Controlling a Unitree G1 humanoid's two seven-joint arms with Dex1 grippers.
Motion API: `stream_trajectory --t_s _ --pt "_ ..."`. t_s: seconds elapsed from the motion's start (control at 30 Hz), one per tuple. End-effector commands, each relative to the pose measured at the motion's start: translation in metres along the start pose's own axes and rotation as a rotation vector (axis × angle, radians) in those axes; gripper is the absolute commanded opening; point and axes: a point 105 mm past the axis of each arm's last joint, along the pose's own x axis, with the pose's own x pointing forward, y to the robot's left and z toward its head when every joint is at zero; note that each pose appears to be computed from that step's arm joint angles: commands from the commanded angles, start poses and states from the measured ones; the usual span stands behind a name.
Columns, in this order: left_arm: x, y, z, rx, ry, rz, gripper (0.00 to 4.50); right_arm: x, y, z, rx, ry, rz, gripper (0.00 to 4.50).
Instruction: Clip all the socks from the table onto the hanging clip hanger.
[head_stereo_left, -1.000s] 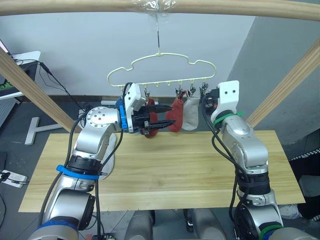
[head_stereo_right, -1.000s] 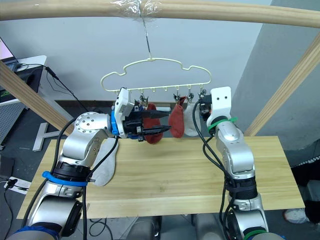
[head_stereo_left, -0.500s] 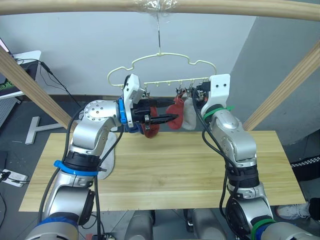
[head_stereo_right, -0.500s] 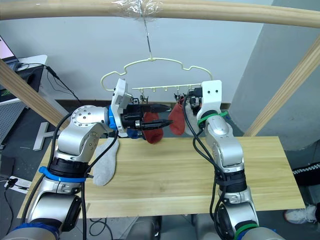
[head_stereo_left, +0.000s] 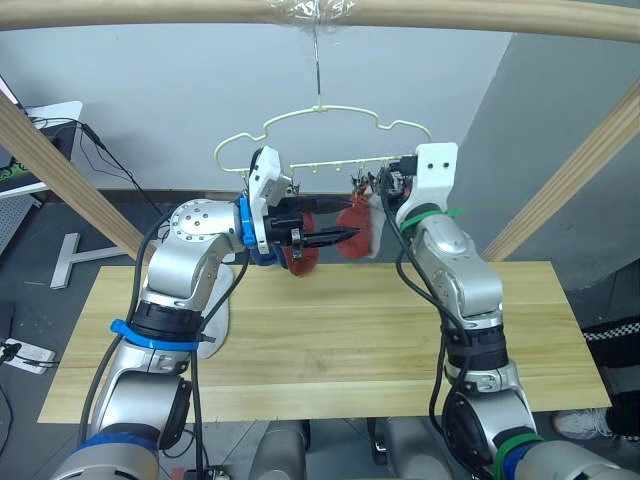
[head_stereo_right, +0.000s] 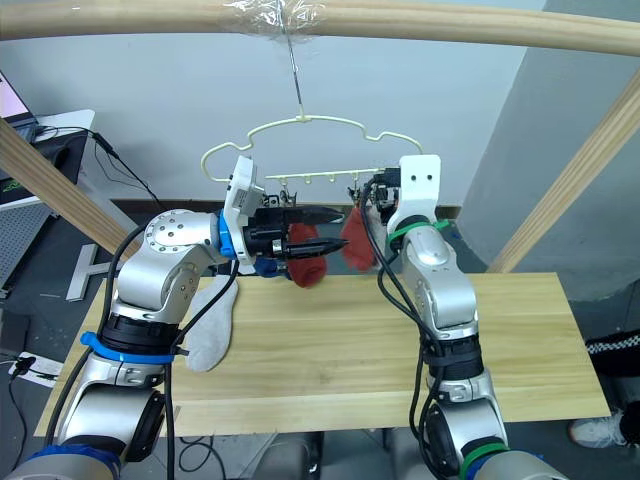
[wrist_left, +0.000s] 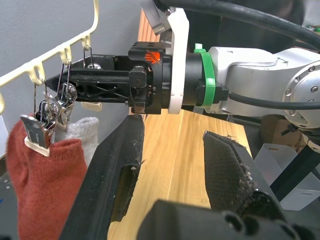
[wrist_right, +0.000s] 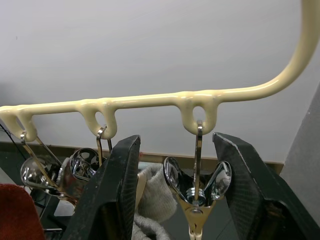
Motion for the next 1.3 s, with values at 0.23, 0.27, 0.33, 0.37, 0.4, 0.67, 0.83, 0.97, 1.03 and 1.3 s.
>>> stream_trajectory --t_s 0.23,0.27,0.33,0.37,0.4,0.67,0.83,0.97,1.03,1.3 --pt "0.002 0.0 0.016 0.058 -0.03 -0.013 2.25 0.001 0.009 0.016 0.016 -0.061 0.016 2.4" --pt "0.002 0.0 0.016 0.058 -0.029 -0.011 2.25 0.001 0.01 0.016 0.022 -0.06 0.017 2.4" --pt "0.003 -0.001 0.016 0.059 -0.029 -0.009 2.25 0.002 0.011 0.016 0.032 -0.057 0.015 2.4" --pt "0.003 -0.001 0.016 0.059 -0.029 -0.008 2.25 0.002 0.012 0.016 0.036 -0.056 0.014 2.4" --pt "0.003 -0.001 0.016 0.06 -0.028 -0.007 2.25 0.002 0.012 0.016 0.037 -0.055 0.013 2.4" --pt "0.0 0.001 0.01 0.066 -0.007 0.032 2.25 0.005 0.014 0.019 0.041 -0.063 0.011 0.53" --pt "-0.009 0.005 -0.007 0.104 0.056 0.14 2.25 0.005 0.014 0.021 0.045 -0.069 0.013 0.04" --pt "-0.026 0.003 -0.036 0.084 0.139 0.271 2.25 0.005 0.014 0.022 0.047 -0.071 0.02 0.04" --pt "-0.038 0.003 -0.051 0.059 0.184 0.325 2.42 0.005 0.014 0.022 0.046 -0.072 0.024 0.01" --pt "-0.123 0.022 -0.132 -0.168 0.432 0.68 4.48 0.006 0.014 0.024 0.043 -0.074 0.036 0.0"
